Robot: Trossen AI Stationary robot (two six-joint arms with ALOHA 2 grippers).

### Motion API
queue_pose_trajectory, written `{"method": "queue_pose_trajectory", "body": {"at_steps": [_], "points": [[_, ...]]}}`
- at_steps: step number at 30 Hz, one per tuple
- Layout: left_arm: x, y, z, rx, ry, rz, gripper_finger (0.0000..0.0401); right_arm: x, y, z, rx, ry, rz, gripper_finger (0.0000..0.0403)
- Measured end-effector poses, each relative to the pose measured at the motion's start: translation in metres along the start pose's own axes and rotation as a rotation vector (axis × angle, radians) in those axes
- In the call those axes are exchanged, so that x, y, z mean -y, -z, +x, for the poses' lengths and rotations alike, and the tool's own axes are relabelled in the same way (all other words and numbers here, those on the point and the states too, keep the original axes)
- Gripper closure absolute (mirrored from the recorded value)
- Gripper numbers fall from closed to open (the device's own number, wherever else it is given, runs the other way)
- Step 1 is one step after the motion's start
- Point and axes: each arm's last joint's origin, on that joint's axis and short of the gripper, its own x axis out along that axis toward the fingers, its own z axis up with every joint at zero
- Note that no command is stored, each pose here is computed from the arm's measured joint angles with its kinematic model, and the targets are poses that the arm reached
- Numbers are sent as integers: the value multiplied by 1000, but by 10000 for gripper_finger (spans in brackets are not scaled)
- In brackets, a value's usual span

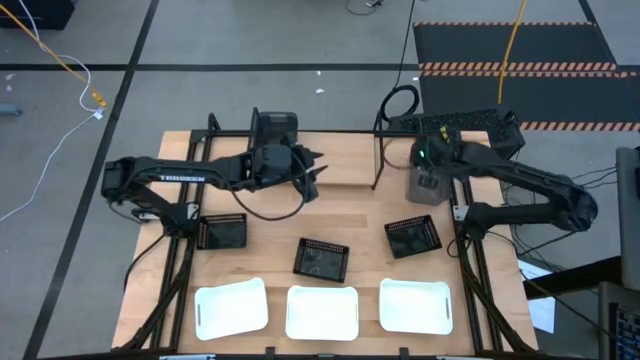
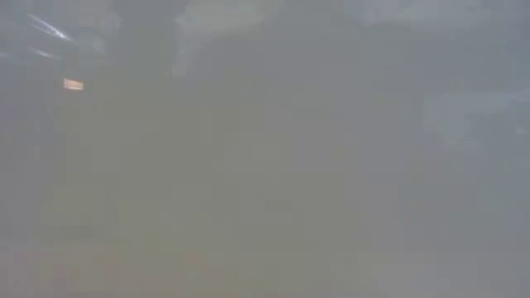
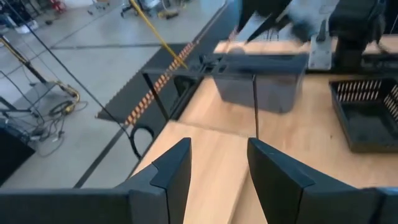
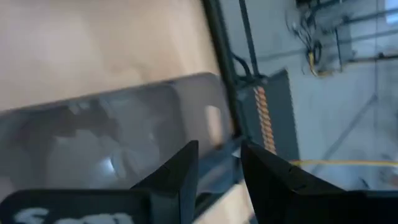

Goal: Stack baskets on shelf by color
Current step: Stack the gray bin on top of the gray bin

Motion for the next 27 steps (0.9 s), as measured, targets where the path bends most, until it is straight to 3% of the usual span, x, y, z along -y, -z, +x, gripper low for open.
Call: {"method": "queue_pose_trajectory", "body": {"at_steps": [7, 12, 16, 21, 27], "points": [[1, 1, 0, -8, 2, 24, 242, 18, -19, 48, -207, -67, -17, 288], [1, 2, 0, -23, 4, 43, 242, 30, -30, 67, -214, -217, -1, 273], [1, 6, 0, -65, 10, 58, 242, 43, -24, 78, -211, -287, 48, 248], [2, 14, -1, -143, 13, 83, 242, 61, -9, 83, -228, -266, 93, 227], [1, 16, -2, -168, -11, 93, 242, 74, -1, 92, -211, -218, 146, 229]]}}
